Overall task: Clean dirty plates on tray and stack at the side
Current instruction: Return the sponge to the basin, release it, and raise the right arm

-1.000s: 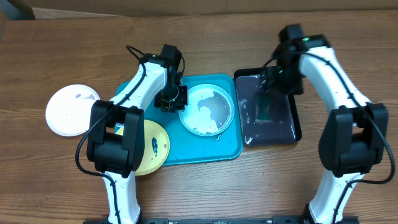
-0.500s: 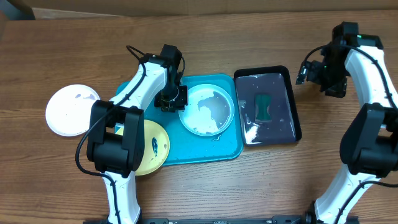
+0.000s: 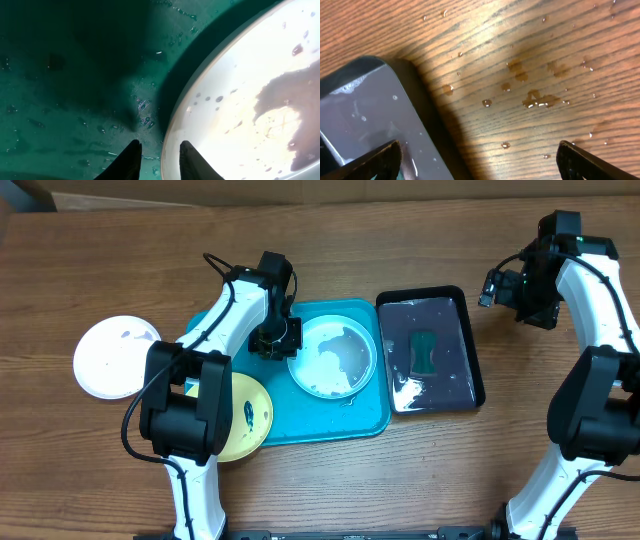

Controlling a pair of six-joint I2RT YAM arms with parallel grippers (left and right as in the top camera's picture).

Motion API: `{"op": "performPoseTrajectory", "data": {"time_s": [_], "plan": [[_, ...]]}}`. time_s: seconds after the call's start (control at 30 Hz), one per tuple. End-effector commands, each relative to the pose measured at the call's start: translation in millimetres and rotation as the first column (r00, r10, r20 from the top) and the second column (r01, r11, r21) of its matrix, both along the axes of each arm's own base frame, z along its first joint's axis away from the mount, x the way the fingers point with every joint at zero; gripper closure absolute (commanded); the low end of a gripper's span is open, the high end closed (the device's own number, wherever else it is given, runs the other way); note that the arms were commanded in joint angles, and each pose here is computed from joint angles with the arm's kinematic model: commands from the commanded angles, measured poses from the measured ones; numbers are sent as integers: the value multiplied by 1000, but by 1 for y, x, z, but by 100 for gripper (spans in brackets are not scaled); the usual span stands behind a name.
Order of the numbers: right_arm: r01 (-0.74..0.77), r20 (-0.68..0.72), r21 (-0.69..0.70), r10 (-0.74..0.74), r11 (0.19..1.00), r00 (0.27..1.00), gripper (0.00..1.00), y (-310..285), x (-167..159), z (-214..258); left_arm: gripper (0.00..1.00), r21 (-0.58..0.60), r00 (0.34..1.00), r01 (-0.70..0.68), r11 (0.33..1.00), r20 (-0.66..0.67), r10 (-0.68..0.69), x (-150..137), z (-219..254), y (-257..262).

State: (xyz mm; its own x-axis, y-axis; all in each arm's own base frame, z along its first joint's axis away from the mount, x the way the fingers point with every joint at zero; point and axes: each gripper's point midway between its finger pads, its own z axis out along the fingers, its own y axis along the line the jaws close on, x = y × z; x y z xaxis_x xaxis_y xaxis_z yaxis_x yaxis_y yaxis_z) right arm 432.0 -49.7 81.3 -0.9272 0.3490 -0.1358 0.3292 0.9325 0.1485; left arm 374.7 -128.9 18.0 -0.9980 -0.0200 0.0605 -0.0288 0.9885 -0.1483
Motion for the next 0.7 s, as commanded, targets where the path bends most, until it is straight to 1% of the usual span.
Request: {"op": "performPoseTrajectory", "data": {"time_s": [0.0,0.2,0.67], "plan": [[4,40,-6,-4,1000,999,0,-2,6,12,72,13,1000,0,1000,-9,0,-3,-4,-1],[4,43,-6,-4,1000,999,0,-2,6,12,70,13,1000,0,1000,-8,0,-2,-4,-1],[4,54,-8,-4,1000,999,0,-2,9,13,69,13,1000,0,1000,-8,0,-2,-4,-1]]}}
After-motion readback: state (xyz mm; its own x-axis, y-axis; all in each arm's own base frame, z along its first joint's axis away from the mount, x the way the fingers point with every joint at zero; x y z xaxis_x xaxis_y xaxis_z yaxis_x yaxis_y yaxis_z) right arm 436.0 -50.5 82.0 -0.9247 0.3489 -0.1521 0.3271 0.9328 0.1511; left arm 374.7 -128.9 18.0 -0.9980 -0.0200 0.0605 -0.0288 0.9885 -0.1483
